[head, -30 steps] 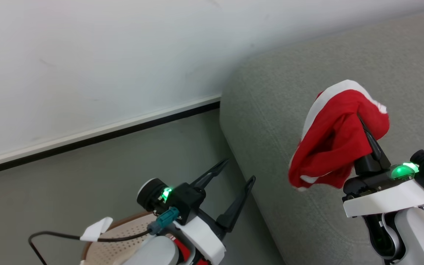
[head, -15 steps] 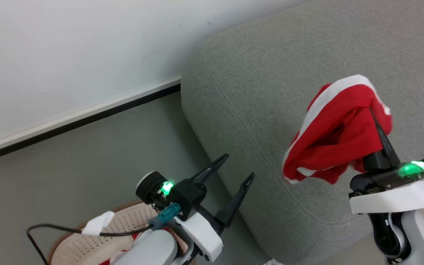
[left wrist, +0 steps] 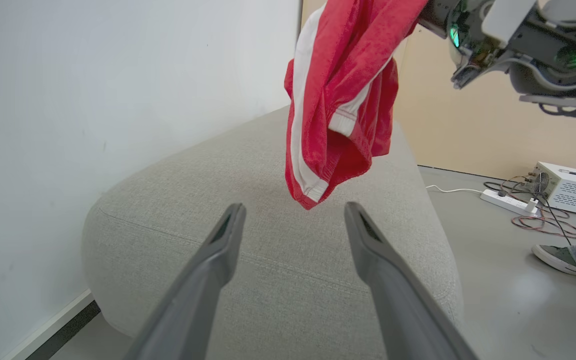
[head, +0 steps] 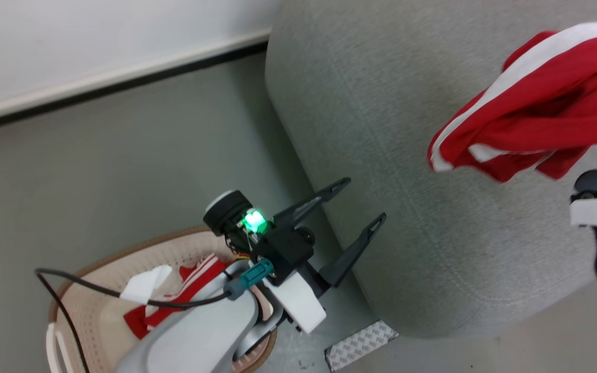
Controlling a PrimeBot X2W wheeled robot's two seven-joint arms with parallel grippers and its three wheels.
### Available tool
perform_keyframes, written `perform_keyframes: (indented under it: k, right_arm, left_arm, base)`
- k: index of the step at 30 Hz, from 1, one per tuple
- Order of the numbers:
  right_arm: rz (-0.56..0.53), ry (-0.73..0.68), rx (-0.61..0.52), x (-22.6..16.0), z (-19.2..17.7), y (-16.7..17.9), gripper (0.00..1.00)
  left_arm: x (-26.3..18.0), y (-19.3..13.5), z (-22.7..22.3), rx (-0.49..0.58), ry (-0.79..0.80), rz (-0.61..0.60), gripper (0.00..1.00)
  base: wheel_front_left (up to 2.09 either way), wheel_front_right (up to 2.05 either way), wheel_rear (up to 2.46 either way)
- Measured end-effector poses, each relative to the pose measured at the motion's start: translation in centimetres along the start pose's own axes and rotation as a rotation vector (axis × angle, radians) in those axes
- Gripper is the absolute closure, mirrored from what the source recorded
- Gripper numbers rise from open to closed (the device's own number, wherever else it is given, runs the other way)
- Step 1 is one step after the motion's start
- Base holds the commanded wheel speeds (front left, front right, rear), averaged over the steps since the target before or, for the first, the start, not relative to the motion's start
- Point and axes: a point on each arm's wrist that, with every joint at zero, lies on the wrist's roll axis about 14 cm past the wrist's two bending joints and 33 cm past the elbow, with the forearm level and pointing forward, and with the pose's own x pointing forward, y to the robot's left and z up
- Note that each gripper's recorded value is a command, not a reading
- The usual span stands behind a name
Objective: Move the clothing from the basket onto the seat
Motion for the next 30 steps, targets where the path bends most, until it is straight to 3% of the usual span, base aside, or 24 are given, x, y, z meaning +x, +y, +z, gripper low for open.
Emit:
perform_keyframes:
  k: [19, 30]
  right_arm:
    - [-0.003, 0.185, -0.191, 11.9, -11.8, -3.5, 1.00]
    - [-0.022, 0.455, -0.236, 12.5, -21.5, -5.1, 1.00]
  left_arm:
    - [-4.5, 8.0, -10.2, -0.099, 0.098, 0.147, 0.00]
    - [-7.6, 10.2, -14.0, -0.148, 0.162, 0.253, 0.00]
  base:
    - [0.00, 0.00, 0.00]
    - [0.00, 0.00, 0.00]
